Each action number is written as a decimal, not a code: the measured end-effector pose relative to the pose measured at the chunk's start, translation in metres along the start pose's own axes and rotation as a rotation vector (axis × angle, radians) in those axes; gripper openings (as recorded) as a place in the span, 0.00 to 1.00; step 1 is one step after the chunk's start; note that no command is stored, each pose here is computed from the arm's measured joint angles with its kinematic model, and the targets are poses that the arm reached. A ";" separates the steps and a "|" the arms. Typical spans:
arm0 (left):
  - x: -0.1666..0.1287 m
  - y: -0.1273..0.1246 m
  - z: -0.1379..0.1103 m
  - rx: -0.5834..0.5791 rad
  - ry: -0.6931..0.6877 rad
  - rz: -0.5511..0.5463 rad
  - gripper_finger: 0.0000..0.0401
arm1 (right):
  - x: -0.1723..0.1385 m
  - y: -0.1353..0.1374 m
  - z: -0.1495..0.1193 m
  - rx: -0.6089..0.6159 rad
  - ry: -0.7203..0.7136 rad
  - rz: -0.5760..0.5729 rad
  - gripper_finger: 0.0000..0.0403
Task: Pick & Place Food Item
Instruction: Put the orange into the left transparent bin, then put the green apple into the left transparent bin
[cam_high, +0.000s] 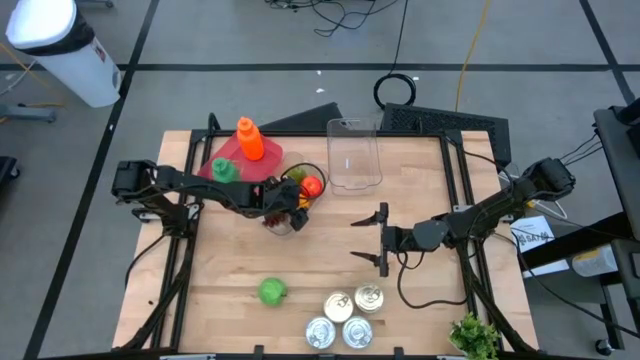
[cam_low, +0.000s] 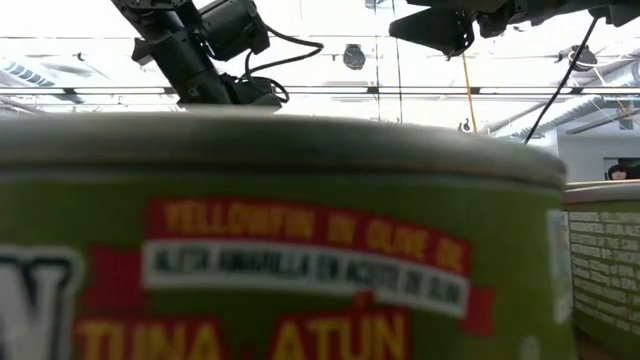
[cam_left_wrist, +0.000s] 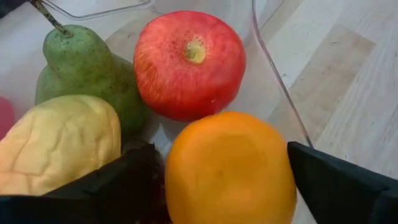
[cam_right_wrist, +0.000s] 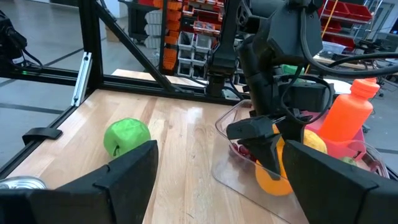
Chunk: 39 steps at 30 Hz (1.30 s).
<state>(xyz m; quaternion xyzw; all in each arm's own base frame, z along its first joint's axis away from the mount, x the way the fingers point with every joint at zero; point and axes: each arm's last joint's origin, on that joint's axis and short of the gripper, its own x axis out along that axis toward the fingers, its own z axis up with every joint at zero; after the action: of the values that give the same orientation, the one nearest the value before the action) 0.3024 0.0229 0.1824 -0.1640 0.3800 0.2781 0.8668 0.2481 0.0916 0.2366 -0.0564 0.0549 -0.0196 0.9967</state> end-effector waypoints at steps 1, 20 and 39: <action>0.000 0.000 0.000 0.001 0.000 0.000 0.89 | 0.000 0.000 0.000 0.000 0.000 0.000 0.80; -0.040 0.005 0.021 0.046 -0.148 -0.072 0.95 | 0.000 0.000 -0.001 -0.002 0.004 0.000 0.80; -0.115 -0.029 0.005 0.202 -0.091 -0.675 0.75 | 0.000 0.000 -0.003 0.026 0.024 0.001 0.80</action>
<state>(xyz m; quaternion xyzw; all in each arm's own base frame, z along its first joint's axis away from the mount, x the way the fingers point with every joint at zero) 0.2592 -0.0386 0.2741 -0.1812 0.2909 -0.0561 0.9378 0.2478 0.0915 0.2339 -0.0430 0.0667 -0.0204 0.9966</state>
